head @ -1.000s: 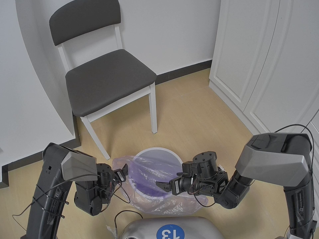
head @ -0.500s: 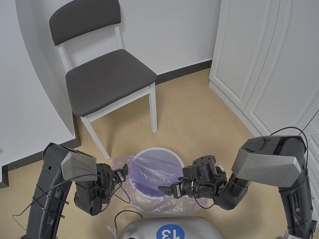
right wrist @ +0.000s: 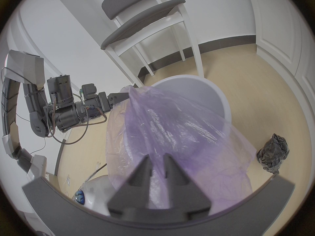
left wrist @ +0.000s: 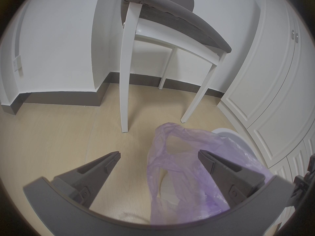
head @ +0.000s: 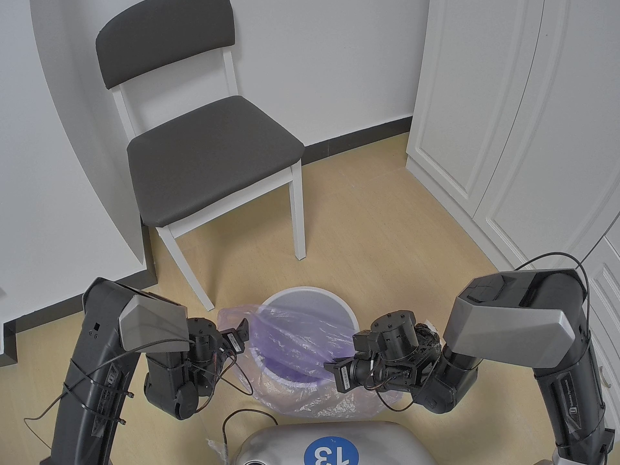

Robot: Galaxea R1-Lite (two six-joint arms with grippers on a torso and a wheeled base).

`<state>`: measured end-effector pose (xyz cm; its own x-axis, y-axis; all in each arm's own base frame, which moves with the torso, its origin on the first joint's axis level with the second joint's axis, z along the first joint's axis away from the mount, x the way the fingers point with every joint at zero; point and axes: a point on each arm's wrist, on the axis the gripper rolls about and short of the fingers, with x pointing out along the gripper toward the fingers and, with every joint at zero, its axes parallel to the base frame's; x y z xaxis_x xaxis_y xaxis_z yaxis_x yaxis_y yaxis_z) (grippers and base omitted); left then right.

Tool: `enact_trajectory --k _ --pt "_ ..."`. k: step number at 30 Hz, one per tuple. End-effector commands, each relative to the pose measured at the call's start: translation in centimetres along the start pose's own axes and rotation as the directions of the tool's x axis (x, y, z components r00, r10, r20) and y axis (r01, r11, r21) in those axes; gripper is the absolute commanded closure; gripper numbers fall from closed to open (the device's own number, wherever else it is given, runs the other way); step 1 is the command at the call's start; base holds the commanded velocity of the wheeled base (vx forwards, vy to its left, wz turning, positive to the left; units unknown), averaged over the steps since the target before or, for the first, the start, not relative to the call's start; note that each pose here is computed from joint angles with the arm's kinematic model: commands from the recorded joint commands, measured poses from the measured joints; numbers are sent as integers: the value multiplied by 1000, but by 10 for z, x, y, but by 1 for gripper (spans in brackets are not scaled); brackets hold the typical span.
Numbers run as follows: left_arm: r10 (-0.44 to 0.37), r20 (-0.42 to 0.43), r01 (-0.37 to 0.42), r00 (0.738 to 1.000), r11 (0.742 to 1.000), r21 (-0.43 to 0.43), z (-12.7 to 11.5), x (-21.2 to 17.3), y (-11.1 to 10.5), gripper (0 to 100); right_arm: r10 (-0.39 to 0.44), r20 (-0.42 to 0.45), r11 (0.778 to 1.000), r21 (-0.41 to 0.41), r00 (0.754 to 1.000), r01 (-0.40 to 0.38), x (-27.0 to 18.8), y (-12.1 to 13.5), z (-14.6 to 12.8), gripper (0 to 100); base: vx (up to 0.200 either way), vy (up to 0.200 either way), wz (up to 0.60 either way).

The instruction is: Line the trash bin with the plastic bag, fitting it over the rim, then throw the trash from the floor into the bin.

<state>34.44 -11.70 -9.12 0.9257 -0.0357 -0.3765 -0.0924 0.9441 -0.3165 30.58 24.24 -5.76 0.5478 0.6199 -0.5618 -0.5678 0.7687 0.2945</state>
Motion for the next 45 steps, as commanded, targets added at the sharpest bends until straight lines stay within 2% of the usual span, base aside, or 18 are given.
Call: enact_trajectory --k 1,6,10,12,14,21,24,28,35,38,44,45 --pt "-7 16 8 1000 1000 -6 2 0 -1 0 -2 -7 1000 -18 1000 2 1 -1 -2 100 0 0 0" --pt "-7 16 8 1000 1000 -6 2 0 -1 0 -13 -8 999 -48 1000 12 -4 -5 -1 100 0 0 0" --pt "19 54 -17 998 999 -34 6 5 -1 0 -32 46 999 -37 998 34 -13 -14 15 100 0 0 0" --pt "10 91 1 996 993 -118 21 1 -7 0 -49 97 998 -25 994 52 -20 -23 30 100 0 0 0" --pt "-11 99 26 995 989 -148 29 -4 -10 0 -60 134 998 -18 989 63 -25 -28 41 100 0 0 0" --pt "-86 38 91 996 985 -145 38 -30 -13 0 -93 222 996 7 971 94 -32 -40 67 100 0 0 0" --pt "-157 -29 151 987 979 -140 43 -52 -12 0 -128 262 992 41 956 121 -29 -45 77 100 0 0 0" --pt "-209 -59 199 976 970 -140 51 -69 -12 0 -140 283 990 70 949 125 -26 -47 83 100 0 0 0" --pt "-220 -58 210 974 968 -135 54 -73 -13 0 -160 298 986 88 941 140 -18 -55 85 100 0 0 0" --pt "-222 -56 214 973 968 -132 55 -74 -14 0 -197 316 979 119 928 167 -8 -59 86 100 0 0 0" --pt "-223 -54 215 973 968 -130 55 -73 -14 0 -209 340 974 161 917 162 0 -64 91 100 0 0 0" --pt "-222 -54 213 974 968 -131 55 -73 -14 0 -217 356 971 179 909 161 2 -65 95 100 0 0 0"
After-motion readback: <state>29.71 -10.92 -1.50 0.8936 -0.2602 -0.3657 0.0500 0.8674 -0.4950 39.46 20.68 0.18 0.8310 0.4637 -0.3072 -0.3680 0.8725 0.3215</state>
